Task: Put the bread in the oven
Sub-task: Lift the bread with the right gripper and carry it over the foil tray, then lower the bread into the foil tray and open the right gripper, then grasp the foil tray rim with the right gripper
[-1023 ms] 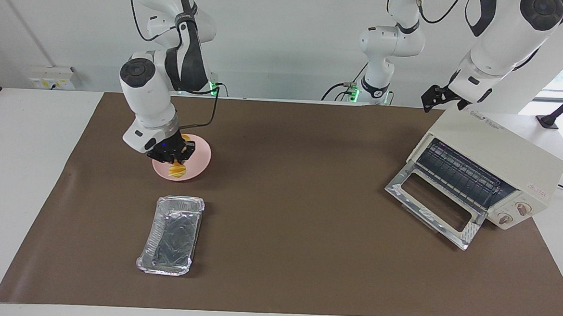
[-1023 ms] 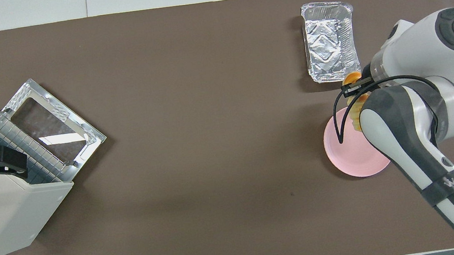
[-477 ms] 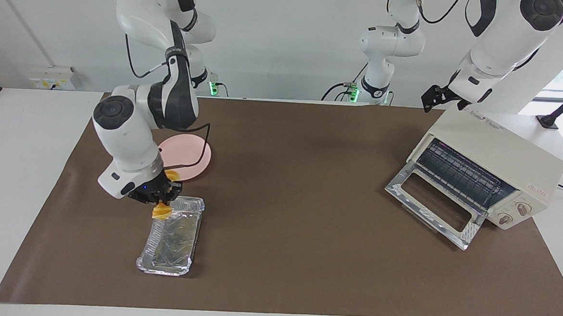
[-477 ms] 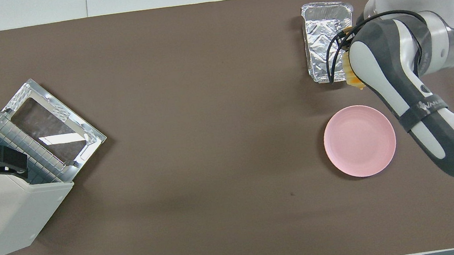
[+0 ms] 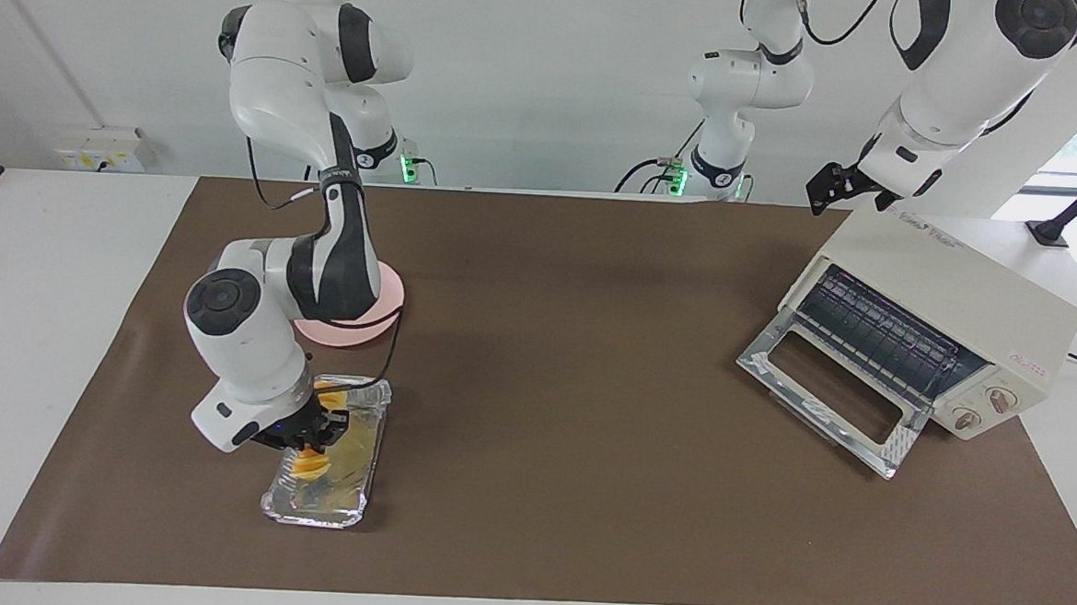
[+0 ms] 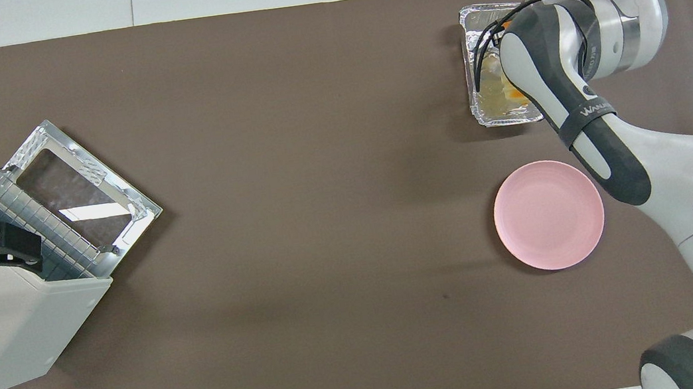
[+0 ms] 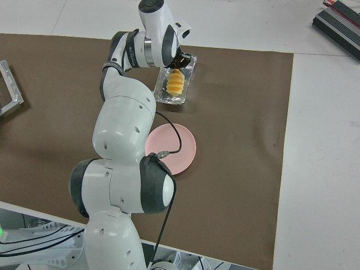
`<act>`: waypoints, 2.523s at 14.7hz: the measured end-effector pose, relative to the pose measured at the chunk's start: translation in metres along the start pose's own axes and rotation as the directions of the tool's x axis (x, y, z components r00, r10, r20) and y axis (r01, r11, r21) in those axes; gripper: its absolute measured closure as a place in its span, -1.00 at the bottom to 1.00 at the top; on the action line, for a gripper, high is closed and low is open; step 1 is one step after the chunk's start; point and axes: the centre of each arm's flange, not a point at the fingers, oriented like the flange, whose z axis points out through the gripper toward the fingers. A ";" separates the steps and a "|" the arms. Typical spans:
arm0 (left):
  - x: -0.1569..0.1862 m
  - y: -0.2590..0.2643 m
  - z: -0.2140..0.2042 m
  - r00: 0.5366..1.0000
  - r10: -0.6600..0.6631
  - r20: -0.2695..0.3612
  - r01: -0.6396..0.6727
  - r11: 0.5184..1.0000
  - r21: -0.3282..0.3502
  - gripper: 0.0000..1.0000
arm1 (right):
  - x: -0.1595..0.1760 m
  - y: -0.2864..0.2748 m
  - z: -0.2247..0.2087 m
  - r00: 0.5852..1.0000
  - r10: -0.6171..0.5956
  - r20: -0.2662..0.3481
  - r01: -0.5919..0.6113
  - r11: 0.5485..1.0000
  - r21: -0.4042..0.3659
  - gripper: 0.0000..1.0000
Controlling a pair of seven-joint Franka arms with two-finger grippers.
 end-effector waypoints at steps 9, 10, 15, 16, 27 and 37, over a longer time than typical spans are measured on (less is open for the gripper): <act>0.000 0.000 0.000 1.000 0.000 0.000 0.000 1.000 0.000 -1.00 | 0.011 -0.012 0.030 0.997 0.075 -0.025 -0.075 0.997 0.005 0.59; 0.000 0.000 0.000 1.000 0.000 0.000 0.000 1.000 0.000 -1.00 | 0.011 -0.011 0.029 0.997 0.075 -0.026 -0.075 0.997 0.005 0.41; 0.000 0.000 0.000 1.000 0.000 0.000 0.000 1.000 0.000 -1.00 | 0.012 -0.011 0.019 0.997 0.076 -0.026 -0.076 0.997 0.005 -0.62; 0.000 0.000 0.000 1.000 0.000 0.000 0.000 1.000 0.000 -1.00 | 0.011 -0.010 0.016 0.997 0.077 -0.015 -0.077 0.997 0.003 -0.81; 0.000 0.000 0.000 1.000 0.000 0.000 0.000 1.000 0.000 -1.00 | 0.004 0.049 0.004 1.000 0.027 0.011 -0.026 1.000 -0.009 -1.00; 0.000 0.000 0.000 1.000 0.000 0.000 0.000 1.000 0.000 -1.00 | -0.012 0.037 0.025 1.000 -0.025 -0.001 0.025 1.000 -0.008 0.22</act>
